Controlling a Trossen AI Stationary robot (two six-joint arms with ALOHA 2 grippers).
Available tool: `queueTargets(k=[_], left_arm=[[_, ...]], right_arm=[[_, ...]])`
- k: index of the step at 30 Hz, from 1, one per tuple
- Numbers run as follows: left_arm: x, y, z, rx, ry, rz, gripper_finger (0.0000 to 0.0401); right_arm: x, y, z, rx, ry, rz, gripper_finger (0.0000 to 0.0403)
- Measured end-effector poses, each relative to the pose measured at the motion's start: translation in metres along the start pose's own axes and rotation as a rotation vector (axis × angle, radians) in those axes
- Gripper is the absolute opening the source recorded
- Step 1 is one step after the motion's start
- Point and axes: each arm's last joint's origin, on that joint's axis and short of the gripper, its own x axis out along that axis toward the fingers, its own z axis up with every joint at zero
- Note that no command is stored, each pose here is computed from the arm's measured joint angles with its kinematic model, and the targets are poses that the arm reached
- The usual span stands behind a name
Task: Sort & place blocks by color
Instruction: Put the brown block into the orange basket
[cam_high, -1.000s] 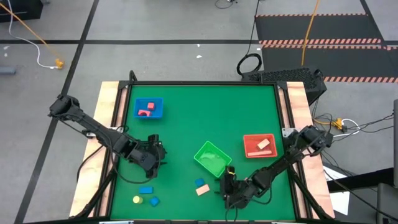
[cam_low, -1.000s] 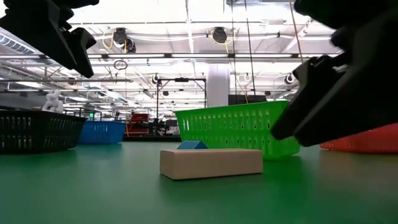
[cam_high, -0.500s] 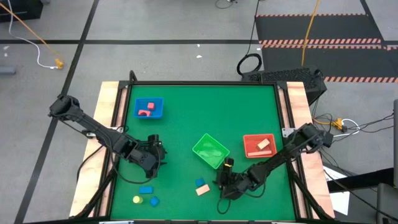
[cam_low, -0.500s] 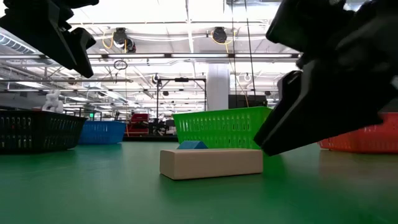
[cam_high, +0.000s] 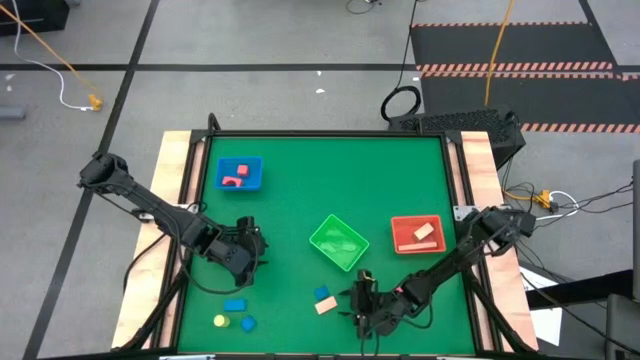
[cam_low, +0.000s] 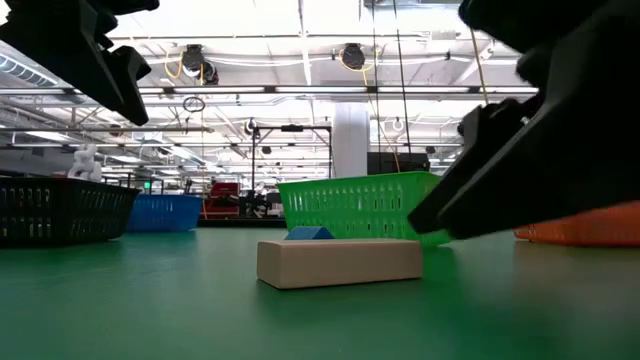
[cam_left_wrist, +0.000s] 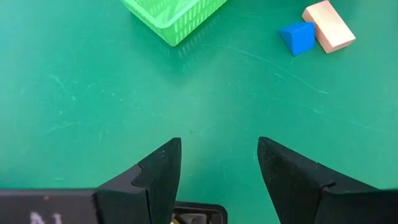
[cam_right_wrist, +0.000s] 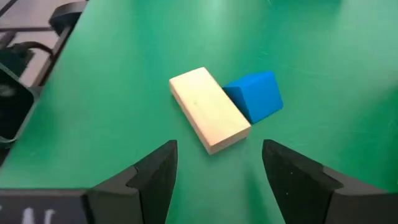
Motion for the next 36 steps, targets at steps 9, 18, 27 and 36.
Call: queueTargets(k=[9,18,27,36], left_arm=[[0.0,0.0,0.0,0.012,0.002,0.0,0.0214],[0.0,0.0,0.0,0.011,0.002,0.0,0.0214],[0.0,0.0,0.0,0.011,0.002,0.0,0.0214],[0.0,0.0,0.0,0.009,0.003,0.0,0.0214]], right_arm=[[0.023,-0.008,-0.008,0.012,-0.027,-0.019,0.0226],[0.03,-0.017,0.002,-0.051,-0.046,0.028,0.0226],[0.037,-0.026,0.009,-0.062,-0.019,0.133,0.0226],[0.039,-0.03,0.01,-0.056,0.003,0.164,0.02]])
